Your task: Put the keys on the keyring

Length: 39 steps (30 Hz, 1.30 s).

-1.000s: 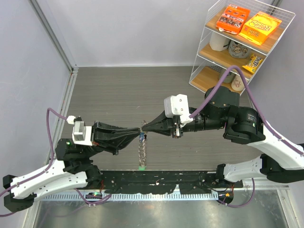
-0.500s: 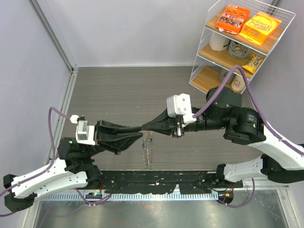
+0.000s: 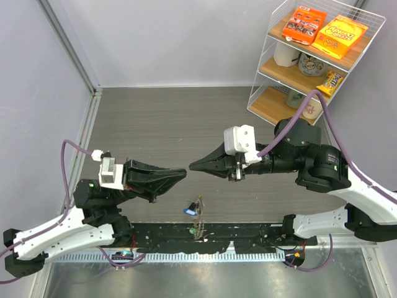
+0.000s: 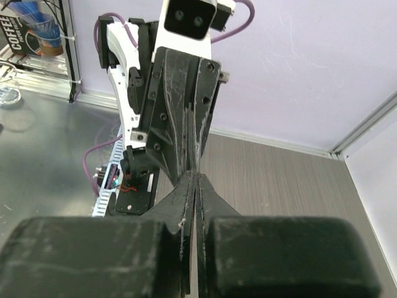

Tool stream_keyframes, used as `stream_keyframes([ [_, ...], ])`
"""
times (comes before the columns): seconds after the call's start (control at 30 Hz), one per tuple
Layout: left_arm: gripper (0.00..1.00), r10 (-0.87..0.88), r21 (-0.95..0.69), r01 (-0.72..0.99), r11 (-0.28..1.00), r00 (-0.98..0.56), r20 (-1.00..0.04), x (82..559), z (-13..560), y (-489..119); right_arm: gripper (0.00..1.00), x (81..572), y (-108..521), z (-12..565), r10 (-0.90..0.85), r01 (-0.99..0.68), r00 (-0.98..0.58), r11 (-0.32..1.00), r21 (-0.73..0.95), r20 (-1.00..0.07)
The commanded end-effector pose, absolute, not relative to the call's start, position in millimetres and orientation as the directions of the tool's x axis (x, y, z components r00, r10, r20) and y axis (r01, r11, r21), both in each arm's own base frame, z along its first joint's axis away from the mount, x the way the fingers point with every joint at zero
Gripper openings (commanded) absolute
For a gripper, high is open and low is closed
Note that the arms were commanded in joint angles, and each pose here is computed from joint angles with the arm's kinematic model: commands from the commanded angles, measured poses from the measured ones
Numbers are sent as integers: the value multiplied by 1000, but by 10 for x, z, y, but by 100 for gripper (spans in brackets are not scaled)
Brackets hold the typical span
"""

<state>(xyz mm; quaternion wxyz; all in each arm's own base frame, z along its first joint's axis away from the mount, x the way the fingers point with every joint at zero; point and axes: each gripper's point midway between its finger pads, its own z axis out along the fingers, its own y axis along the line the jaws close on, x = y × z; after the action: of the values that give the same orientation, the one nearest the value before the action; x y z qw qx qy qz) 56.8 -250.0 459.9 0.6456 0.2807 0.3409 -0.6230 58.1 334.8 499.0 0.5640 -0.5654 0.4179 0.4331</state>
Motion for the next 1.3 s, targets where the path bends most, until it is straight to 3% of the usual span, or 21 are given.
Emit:
stream_keyframes([
  [0.0, 6, -626, -61, 992, 107, 20, -780, 587, 4673, -2380, 6, 658, 3196, 5070, 52, -965, 256, 78, -252, -965],
  [0.13, 7, -605, -67, 989, 133, 27, -796, 608, 4573, -2338, 6, 772, 3180, 4790, -13, -970, 204, 135, -204, -979],
  [0.2, 7, -596, -67, 988, 139, 29, -803, 610, 4511, -2326, 21, 822, 3165, 4655, -44, -969, 179, 164, -183, -983],
  [0.3, 8, -584, -61, 988, 144, 35, -811, 593, 4454, -2293, 26, 900, 3072, 4519, -63, -964, 128, 227, -139, -990],
  [0.4, 7, -568, -59, 988, 144, 34, -822, 577, 4396, -2280, 42, 956, 2941, 4299, -85, -953, 69, 289, -91, -994],
  [0.6, 8, -542, -72, 984, 160, 27, -840, 603, 4282, -2274, 60, 1268, 2595, 3659, -107, -843, -129, 536, 53, -986],
  [0.9, 5, -526, -109, 974, 198, 11, -850, 682, 4143, -2254, 62, 1267, 2284, 2496, -114, -660, -456, 708, 250, -882],
  [1.27, 7, -520, -134, 971, 200, -11, -854, 683, 4089, -2231, 58, 957, 2191, 1334, -68, -467, -738, 770, 435, -672],
])
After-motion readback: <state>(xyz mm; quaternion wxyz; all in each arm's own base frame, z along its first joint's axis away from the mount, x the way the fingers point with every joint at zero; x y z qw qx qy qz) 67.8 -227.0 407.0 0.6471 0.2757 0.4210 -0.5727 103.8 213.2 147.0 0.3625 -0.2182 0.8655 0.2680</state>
